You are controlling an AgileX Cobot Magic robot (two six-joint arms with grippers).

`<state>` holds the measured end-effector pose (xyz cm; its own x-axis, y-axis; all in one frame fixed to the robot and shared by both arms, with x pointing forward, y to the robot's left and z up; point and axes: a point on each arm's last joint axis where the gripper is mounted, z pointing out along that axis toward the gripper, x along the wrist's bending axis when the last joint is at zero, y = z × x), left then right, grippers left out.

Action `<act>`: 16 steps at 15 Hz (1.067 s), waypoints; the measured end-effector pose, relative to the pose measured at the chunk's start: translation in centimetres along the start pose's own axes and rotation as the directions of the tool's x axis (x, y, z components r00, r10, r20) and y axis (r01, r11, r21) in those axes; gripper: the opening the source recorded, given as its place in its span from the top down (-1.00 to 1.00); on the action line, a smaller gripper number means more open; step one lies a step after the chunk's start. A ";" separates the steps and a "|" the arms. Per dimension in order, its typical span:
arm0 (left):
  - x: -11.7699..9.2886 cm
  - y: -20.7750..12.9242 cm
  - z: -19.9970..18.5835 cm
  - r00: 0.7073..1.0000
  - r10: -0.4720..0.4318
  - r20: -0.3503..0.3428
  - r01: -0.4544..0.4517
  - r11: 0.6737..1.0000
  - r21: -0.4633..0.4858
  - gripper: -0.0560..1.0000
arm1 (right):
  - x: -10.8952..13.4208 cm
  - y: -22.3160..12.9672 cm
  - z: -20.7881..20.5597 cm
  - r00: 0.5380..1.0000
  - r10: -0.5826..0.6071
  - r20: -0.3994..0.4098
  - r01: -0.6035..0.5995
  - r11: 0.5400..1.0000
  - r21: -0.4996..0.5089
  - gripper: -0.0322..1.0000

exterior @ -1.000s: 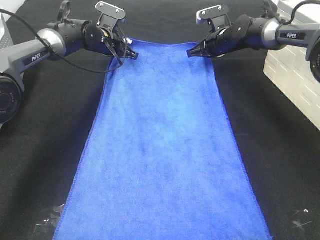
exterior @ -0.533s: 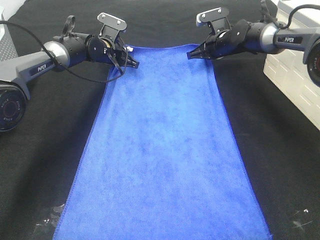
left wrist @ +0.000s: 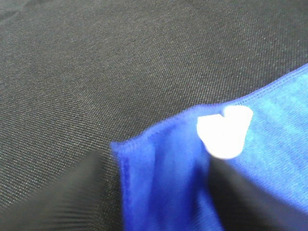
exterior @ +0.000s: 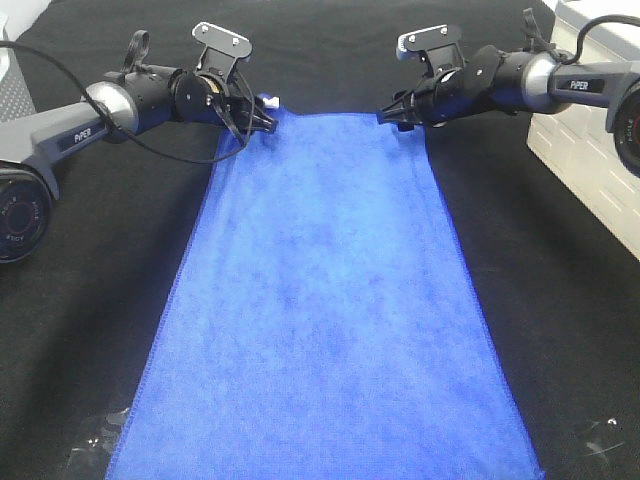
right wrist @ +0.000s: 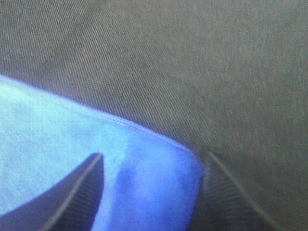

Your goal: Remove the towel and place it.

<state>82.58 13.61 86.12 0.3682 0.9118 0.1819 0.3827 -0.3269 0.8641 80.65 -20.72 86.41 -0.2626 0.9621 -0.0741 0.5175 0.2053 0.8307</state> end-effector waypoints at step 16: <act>2.0 8.0 -12.5 0.988 -0.149 0.027 0.104 0.797 0.595 -0.62 | 1.8 9.6 -16.2 0.940 0.171 -0.296 -0.010 0.879 0.476 -0.29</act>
<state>75.79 15.94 99.29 0.3297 0.9433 0.0386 0.8476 -0.3137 0.4279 71.93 -19.94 103.16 -0.3995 0.8860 0.2356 0.8454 0.2566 0.4684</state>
